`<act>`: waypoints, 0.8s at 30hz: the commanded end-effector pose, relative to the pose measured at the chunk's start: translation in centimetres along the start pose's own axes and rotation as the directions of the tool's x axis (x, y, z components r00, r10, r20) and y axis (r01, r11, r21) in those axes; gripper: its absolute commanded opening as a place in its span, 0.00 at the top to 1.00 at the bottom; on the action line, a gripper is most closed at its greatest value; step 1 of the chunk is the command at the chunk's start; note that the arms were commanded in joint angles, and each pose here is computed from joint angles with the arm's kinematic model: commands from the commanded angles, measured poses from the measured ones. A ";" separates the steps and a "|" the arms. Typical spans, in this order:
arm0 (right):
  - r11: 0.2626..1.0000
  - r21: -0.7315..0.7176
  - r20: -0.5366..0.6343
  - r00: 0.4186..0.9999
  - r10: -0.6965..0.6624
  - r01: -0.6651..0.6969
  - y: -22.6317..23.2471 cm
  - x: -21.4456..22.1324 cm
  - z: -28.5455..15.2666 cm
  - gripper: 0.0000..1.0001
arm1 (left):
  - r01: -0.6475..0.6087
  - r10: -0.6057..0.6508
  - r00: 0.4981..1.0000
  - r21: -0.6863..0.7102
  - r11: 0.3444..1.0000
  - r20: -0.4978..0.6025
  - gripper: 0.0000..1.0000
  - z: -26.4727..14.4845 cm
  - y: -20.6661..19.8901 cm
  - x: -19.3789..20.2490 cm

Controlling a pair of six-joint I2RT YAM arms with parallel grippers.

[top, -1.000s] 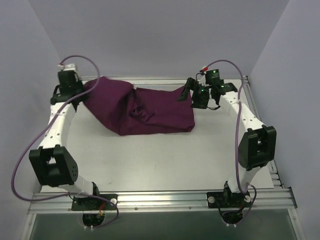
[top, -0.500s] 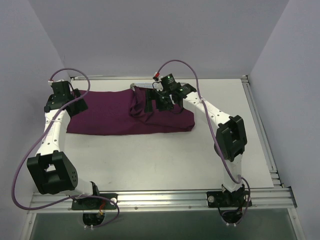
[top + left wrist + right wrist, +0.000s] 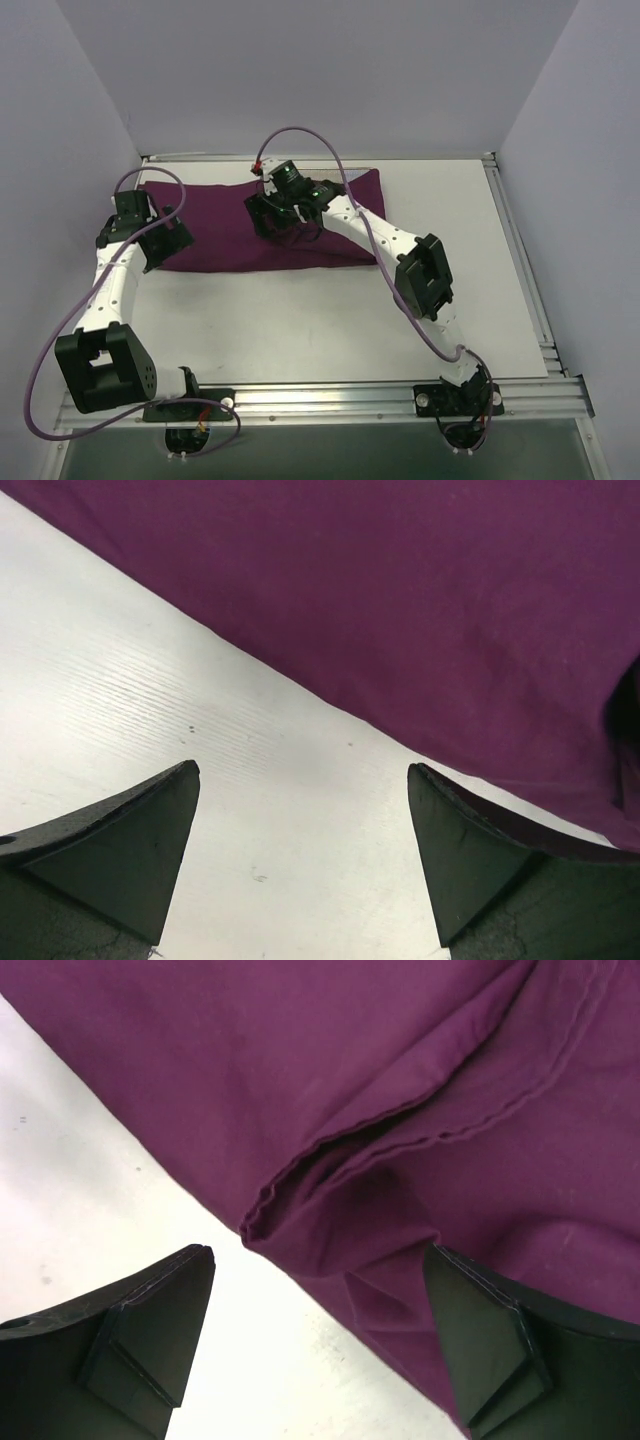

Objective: Open and lay out the surgical kit
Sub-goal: Open the surgical kit at the center of the board.

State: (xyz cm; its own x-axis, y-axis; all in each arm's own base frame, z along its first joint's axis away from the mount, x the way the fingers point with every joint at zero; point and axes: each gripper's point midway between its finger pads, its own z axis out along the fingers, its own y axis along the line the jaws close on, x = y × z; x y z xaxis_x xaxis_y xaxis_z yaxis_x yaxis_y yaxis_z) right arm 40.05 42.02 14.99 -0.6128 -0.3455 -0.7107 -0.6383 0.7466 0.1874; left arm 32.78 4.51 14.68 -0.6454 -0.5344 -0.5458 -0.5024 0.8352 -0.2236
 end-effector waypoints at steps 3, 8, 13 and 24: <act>0.987 0.122 0.004 0.994 -0.108 0.107 -2.5 -0.8 0.5 0.10 | 0.021 -0.025 0.999 0.136 0.990 0.028 0.06 -1.0 -2.9 -0.8; 0.983 0.141 -0.025 0.993 -0.115 0.117 -3.1 0.1 2.3 0.09 | 0.030 -0.034 0.999 0.159 0.987 0.020 0.06 -0.8 -3.4 -0.6; 0.984 0.140 -0.026 0.994 -0.110 0.112 -3.2 0.1 4.3 0.11 | 0.034 -0.035 0.999 0.165 0.986 0.007 0.06 -0.7 -3.4 -0.1; 0.971 0.238 0.051 0.998 -0.028 0.015 -4.8 -2.2 3.2 1.00 | 0.026 -0.025 1.000 0.194 0.981 -0.007 0.06 -0.6 -3.9 0.1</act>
State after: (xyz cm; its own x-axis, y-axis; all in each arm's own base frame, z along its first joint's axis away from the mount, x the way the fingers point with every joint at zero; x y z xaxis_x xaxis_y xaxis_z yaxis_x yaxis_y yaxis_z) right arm 44.27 41.92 8.64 -0.6028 -0.4158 -0.6810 -0.5883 0.8081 0.0274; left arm 33.11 1.40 14.19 -0.6702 -0.5634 -0.4831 -0.4400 0.8258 -0.3527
